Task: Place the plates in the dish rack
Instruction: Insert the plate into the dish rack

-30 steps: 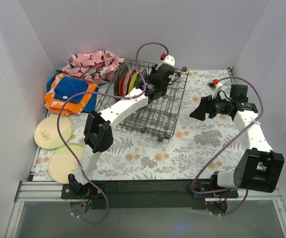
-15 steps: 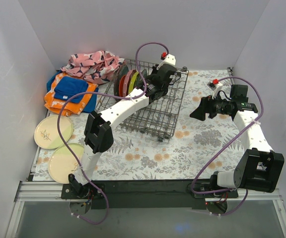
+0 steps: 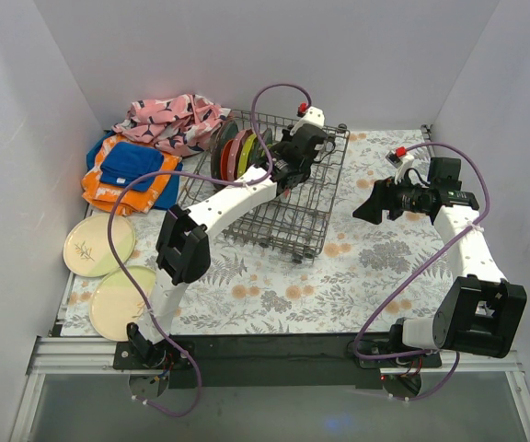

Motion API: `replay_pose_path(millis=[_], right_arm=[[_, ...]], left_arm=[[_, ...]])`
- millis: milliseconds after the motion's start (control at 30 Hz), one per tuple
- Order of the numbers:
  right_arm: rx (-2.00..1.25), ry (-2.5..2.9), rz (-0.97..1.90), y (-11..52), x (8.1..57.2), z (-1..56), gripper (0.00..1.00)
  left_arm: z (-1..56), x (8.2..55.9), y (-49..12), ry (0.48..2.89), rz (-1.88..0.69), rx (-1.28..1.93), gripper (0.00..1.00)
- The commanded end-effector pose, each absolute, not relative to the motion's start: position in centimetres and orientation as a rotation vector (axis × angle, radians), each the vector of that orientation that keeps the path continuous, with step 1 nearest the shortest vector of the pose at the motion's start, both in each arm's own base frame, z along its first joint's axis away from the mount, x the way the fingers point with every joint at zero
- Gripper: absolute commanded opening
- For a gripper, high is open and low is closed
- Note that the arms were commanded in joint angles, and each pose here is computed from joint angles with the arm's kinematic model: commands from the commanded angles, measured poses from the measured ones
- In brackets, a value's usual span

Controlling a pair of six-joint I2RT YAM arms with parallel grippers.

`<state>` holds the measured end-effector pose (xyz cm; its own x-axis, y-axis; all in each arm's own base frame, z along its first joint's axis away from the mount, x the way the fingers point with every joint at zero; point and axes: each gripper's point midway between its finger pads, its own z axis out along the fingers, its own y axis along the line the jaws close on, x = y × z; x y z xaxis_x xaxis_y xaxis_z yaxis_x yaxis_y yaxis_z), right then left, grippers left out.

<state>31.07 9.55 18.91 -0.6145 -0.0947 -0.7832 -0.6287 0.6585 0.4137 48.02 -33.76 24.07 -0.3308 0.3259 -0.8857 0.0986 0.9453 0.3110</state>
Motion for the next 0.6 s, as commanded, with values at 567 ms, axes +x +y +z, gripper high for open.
replay_pose_path(millis=[567], right_arm=[[-0.558,2.111,0.899,9.3,30.8,18.3,0.87]], left_arm=[[27.1,47.5,-32.2,1.888,0.062,0.088,0.06]])
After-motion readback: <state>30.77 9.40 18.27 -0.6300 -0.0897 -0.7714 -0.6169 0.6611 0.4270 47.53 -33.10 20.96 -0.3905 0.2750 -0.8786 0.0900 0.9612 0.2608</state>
